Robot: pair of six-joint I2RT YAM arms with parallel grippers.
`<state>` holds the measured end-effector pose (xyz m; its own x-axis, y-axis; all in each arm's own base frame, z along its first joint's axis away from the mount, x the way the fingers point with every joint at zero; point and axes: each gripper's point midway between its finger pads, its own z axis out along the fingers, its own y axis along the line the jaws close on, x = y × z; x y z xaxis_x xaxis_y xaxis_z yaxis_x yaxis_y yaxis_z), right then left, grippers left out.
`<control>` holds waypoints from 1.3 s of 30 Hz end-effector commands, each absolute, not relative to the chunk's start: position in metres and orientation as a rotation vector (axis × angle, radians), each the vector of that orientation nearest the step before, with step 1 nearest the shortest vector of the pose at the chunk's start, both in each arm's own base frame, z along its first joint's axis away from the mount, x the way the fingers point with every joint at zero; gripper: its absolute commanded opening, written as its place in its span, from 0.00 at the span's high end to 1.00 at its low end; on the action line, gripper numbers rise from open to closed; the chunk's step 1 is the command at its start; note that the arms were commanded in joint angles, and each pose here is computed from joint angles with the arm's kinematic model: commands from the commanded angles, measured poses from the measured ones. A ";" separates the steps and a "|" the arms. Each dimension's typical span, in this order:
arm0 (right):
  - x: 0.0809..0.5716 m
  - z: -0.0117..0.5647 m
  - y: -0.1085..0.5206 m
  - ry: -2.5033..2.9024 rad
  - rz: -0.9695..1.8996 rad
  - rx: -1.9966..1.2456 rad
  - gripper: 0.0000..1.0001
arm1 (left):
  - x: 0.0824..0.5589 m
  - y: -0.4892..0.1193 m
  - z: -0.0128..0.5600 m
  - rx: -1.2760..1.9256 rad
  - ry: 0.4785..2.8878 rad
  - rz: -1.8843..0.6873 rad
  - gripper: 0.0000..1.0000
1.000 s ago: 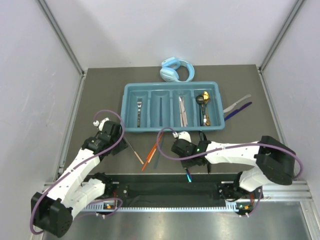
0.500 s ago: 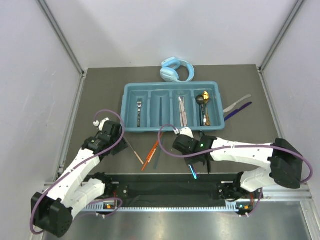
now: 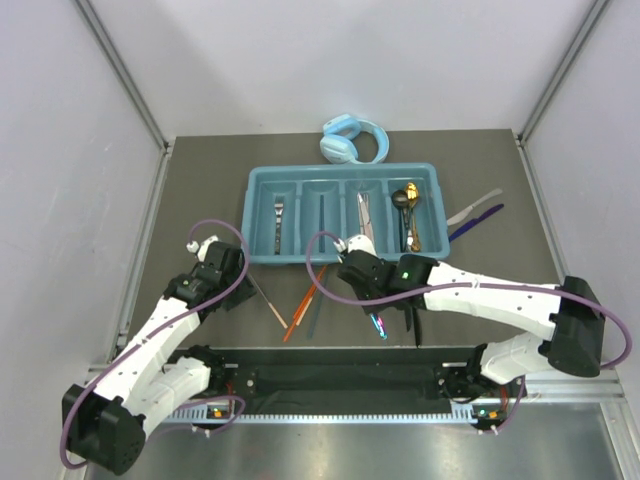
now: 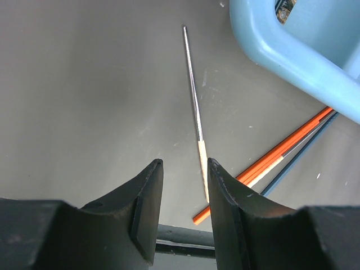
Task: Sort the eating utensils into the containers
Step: Pick up the knife at the center of the board, then place the knife in the storage box.
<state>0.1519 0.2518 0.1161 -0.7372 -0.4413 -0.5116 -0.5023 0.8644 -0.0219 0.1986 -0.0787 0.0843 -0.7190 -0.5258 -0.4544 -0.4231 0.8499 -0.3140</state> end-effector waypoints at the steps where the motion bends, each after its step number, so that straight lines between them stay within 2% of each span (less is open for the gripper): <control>1: 0.165 0.155 0.262 2.419 0.174 -0.691 1.00 | 0.203 -0.080 0.084 -0.680 2.471 -0.264 0.58; 7: 0.192 0.183 0.262 2.355 0.164 -0.641 1.00 | 0.203 -0.080 0.086 -0.683 2.465 -0.269 0.58; 21: 0.297 0.292 0.229 2.167 0.118 -0.430 1.00 | 0.202 -0.079 0.086 -0.687 2.464 -0.262 0.58; 30: 0.338 0.292 0.228 2.168 0.117 -0.414 1.00 | 0.203 -0.079 0.084 -0.690 2.468 -0.256 0.58; 39: 0.390 0.241 0.232 2.251 0.105 -0.396 1.00 | 0.202 -0.079 0.085 -0.690 2.464 -0.257 0.58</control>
